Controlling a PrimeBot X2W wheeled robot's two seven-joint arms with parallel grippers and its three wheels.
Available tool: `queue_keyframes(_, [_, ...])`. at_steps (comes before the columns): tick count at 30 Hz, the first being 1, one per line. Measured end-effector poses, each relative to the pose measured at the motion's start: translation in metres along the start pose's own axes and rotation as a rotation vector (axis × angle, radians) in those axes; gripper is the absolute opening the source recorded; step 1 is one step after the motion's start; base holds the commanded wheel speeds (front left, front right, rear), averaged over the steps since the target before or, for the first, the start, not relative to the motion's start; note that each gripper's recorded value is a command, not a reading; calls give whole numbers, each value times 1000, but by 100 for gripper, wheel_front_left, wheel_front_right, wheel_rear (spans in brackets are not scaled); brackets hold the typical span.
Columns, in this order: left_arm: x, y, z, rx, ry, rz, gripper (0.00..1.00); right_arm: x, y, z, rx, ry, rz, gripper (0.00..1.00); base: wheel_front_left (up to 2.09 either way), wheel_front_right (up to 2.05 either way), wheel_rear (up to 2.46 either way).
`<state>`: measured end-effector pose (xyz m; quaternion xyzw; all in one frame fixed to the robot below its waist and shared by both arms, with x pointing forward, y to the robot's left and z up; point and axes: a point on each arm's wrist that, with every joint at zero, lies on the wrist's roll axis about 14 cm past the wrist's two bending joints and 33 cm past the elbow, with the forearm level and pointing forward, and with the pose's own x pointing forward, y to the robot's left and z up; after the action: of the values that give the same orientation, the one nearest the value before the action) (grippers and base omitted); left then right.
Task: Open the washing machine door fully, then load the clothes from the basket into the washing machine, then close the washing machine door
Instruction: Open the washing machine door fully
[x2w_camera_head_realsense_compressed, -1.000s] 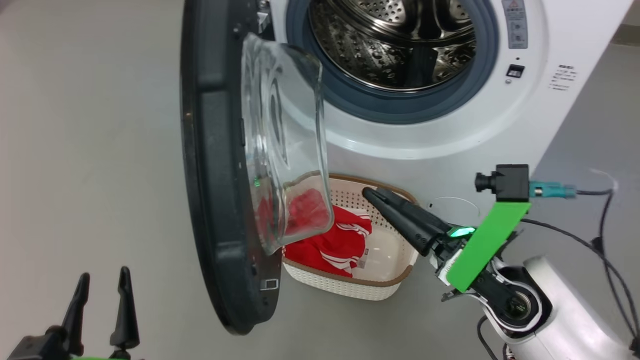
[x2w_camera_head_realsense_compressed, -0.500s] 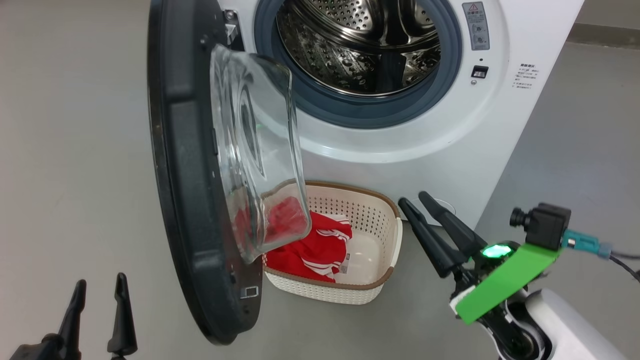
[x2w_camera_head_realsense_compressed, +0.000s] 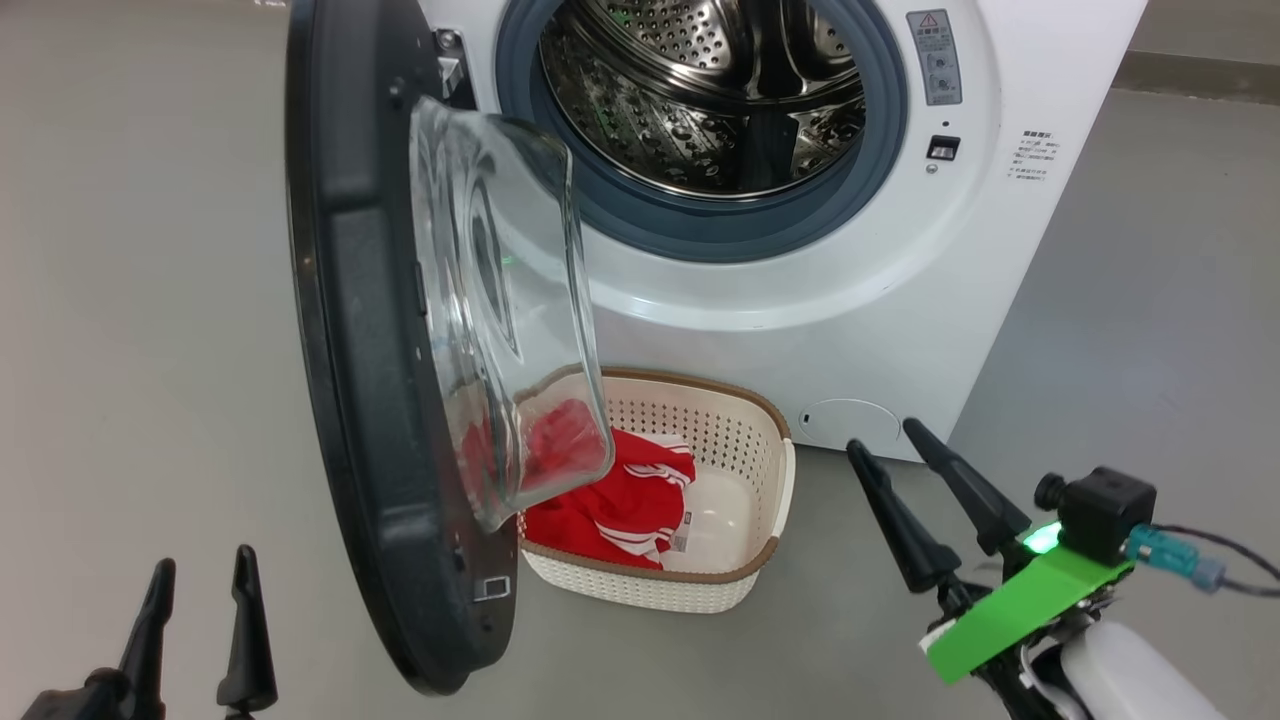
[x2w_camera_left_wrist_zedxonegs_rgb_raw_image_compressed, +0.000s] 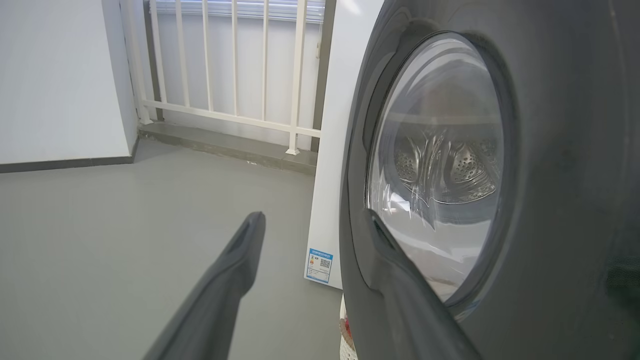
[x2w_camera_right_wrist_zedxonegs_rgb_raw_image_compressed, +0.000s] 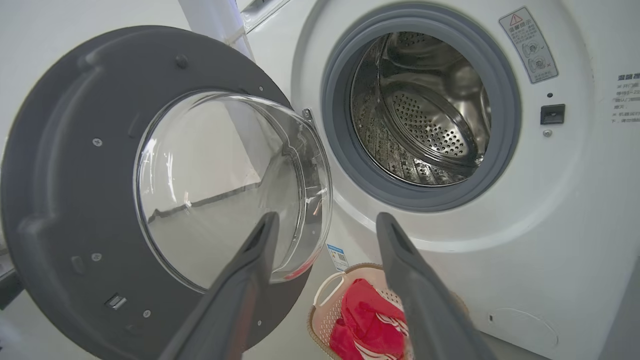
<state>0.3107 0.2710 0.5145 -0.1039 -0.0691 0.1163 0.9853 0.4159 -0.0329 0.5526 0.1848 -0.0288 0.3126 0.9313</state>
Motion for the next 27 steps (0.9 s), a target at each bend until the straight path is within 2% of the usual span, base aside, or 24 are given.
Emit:
queue_keyframes(4, [0,-1,0,-2,0,-2,100,-6,-3,-7,-98,8,-20,100,0,0,0])
queue_keyframes(10, [-4,-1,-2,-4,5,-3,100,-10,2,-6,-170,-6,-27,100,0,0,0])
queue_keyframes(27, [-6,-5,-5,-7,15,-16,100,-12,4,-3,-235,-14,-27,100,0,0,0])
